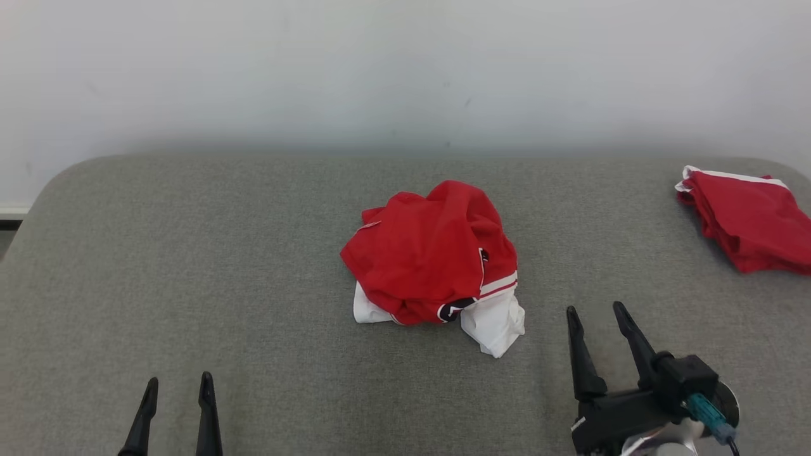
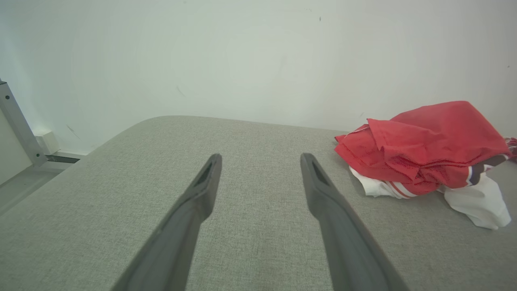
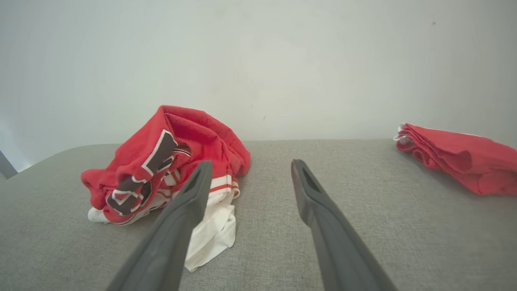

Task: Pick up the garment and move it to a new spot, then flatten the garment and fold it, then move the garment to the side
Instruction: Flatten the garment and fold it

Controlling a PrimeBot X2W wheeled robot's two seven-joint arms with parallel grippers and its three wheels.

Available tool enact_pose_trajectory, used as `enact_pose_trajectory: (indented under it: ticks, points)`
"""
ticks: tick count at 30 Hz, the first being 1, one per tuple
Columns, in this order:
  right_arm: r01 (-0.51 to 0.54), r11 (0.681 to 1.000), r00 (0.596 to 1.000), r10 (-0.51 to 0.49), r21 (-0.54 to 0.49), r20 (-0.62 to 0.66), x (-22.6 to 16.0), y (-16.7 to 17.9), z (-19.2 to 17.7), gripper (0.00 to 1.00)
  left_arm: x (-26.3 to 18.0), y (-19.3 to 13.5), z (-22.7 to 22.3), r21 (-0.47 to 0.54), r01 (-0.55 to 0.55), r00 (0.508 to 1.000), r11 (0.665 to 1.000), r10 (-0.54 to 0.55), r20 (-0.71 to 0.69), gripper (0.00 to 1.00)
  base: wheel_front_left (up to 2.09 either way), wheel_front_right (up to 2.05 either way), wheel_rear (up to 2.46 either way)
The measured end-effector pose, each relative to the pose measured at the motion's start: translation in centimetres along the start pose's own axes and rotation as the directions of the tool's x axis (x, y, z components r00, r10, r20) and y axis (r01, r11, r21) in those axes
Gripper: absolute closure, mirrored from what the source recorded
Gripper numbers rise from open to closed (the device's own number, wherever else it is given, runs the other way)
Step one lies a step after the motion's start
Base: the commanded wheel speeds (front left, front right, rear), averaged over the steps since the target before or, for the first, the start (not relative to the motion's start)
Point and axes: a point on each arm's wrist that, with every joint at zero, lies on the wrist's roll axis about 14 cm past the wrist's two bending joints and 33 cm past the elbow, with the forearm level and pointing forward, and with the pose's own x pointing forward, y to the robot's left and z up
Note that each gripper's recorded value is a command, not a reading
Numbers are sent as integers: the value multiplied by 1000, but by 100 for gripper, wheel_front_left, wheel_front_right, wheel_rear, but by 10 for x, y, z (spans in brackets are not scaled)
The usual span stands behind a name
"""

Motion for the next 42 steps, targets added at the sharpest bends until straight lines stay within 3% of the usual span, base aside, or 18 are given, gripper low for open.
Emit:
enact_pose_trajectory:
  ticks: [13,23,24,25,26,34,42]
  points:
    - [-139,988,977,126,-66,-174,68,28,-45,0,-1,29,0,4,-95,995,995,95,-4,0,0,0,0]
    - [-183,982,917,155,-43,-367,70,41,-103,0,-6,45,0,9,-146,989,989,146,-11,0,0,0,0]
    - [-183,982,911,156,-35,-382,68,42,-107,9,-6,45,-1,10,-147,989,989,147,-12,0,0,0,0]
    - [-186,982,907,160,-29,-390,68,44,-109,85,-7,45,-1,10,-148,989,989,148,-14,0,0,0,0]
    - [-188,982,906,164,-26,-389,69,46,-109,100,-7,45,-2,10,-146,989,989,146,-16,0,0,0,0]
    - [-156,987,945,136,-47,-299,76,31,-77,100,-5,36,-1,-1,-120,993,993,120,-10,0,0,0,0]
    - [-108,986,982,86,-125,-171,52,-1,-38,100,-3,16,-8,-18,-54,998,998,54,-26,0,0,0,0]
